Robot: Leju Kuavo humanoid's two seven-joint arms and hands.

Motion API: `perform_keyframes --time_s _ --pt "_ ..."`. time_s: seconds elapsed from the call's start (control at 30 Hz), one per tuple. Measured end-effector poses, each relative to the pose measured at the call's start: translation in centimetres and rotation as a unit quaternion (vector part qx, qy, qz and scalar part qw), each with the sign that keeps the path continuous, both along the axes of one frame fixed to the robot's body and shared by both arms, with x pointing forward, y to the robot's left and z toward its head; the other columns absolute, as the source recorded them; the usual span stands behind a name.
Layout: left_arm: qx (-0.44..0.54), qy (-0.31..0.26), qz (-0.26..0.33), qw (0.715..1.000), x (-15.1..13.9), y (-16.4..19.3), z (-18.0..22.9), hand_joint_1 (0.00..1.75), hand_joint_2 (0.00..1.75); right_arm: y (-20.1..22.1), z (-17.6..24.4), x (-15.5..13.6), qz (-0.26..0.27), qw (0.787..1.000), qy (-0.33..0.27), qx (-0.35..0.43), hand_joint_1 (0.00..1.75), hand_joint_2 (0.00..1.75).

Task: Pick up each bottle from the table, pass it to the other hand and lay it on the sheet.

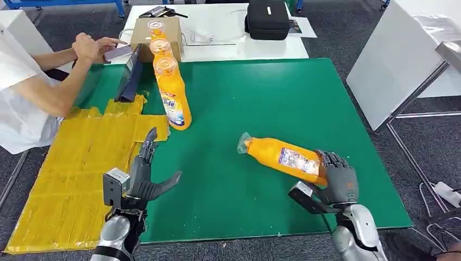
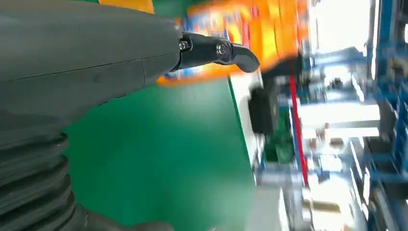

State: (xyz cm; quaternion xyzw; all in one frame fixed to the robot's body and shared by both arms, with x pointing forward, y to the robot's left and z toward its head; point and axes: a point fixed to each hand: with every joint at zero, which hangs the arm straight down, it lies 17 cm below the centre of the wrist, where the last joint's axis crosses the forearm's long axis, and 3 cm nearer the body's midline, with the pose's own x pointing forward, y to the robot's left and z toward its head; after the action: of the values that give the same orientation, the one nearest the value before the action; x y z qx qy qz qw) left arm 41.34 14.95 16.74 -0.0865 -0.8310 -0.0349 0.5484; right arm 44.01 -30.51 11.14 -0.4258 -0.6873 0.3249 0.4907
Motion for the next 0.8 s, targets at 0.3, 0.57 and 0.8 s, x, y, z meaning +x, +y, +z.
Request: perform_keyframes --time_s 0.3,0.57,0.8 --pt "-0.003 -0.002 -0.032 0.999 -0.9 -1.5 0.2 0.00 1.75 2.1 4.6 -1.1 0.000 0.992 -0.085 0.096 1.73 1.75" --pt "-0.004 0.005 -0.086 0.996 -1.6 -4.9 0.6 0.00 1.75 3.9 9.6 -2.2 0.017 0.952 -0.162 0.258 1.47 1.75" --pt "-0.031 0.008 -0.140 0.990 -1.6 -7.2 1.6 0.00 1.75 10.9 10.4 -2.2 0.125 0.934 -0.144 0.303 1.75 1.75"
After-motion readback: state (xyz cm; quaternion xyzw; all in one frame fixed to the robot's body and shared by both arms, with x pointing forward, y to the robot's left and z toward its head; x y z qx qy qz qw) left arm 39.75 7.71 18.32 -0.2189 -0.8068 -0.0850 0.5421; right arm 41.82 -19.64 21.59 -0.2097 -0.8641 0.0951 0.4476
